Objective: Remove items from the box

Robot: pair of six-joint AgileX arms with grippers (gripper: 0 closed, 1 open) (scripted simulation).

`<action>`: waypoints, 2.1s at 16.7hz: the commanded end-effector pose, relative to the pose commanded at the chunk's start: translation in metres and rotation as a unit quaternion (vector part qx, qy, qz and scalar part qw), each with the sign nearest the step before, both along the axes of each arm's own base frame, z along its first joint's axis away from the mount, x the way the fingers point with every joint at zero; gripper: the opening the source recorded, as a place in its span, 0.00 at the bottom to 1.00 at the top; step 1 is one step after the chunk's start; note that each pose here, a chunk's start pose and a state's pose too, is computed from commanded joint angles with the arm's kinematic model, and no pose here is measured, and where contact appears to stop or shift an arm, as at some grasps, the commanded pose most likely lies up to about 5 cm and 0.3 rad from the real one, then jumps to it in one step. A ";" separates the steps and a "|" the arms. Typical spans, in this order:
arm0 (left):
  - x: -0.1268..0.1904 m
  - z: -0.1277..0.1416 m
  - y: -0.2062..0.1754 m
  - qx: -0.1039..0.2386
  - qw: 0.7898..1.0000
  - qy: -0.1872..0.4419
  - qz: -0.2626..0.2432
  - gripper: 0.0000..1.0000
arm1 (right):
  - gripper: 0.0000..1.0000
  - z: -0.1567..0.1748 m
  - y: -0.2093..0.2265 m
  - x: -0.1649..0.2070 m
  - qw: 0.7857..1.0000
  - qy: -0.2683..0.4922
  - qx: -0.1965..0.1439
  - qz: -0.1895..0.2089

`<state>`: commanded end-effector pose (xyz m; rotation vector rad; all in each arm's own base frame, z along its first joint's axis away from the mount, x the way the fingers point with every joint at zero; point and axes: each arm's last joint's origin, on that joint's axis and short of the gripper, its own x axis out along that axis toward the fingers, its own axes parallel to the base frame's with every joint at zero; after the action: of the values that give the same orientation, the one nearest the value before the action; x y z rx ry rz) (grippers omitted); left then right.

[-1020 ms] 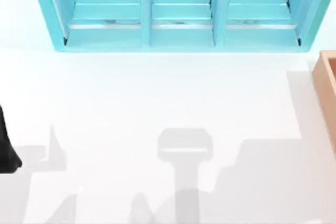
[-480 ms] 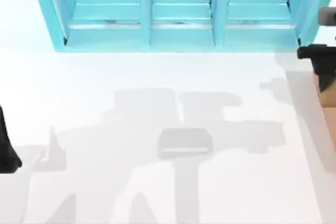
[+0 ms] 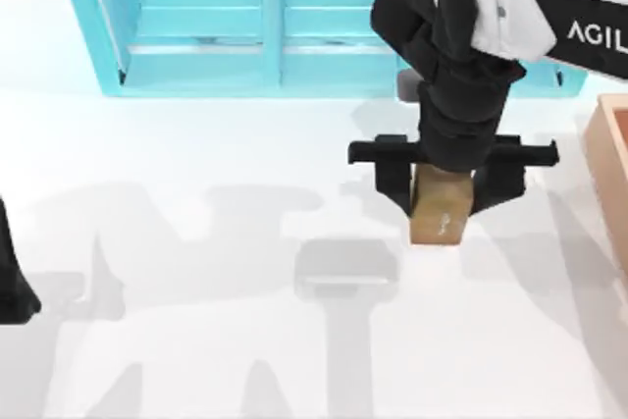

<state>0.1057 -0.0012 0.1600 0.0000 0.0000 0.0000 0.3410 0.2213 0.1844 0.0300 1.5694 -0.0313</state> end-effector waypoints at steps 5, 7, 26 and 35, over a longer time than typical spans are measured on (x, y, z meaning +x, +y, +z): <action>0.000 0.000 0.000 0.000 1.000 0.000 0.000 1.00 | 0.00 -0.001 0.002 -0.002 1.000 0.001 0.001 -0.002; 0.000 0.000 0.000 0.000 1.000 0.000 0.000 1.00 | 0.00 -0.007 0.003 -0.002 1.000 0.002 0.000 -0.001; 0.000 0.000 0.000 0.000 1.000 0.000 0.000 1.00 | 0.75 -0.046 0.004 -0.002 1.000 -0.001 0.000 0.000; 0.000 0.000 0.000 0.000 1.000 0.000 0.000 1.00 | 1.00 -0.046 0.004 -0.002 1.000 -0.001 0.000 0.000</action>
<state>0.1057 -0.0012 0.1600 0.0000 0.0000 0.0000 0.3395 0.2256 0.1379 0.0308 1.5682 -0.0310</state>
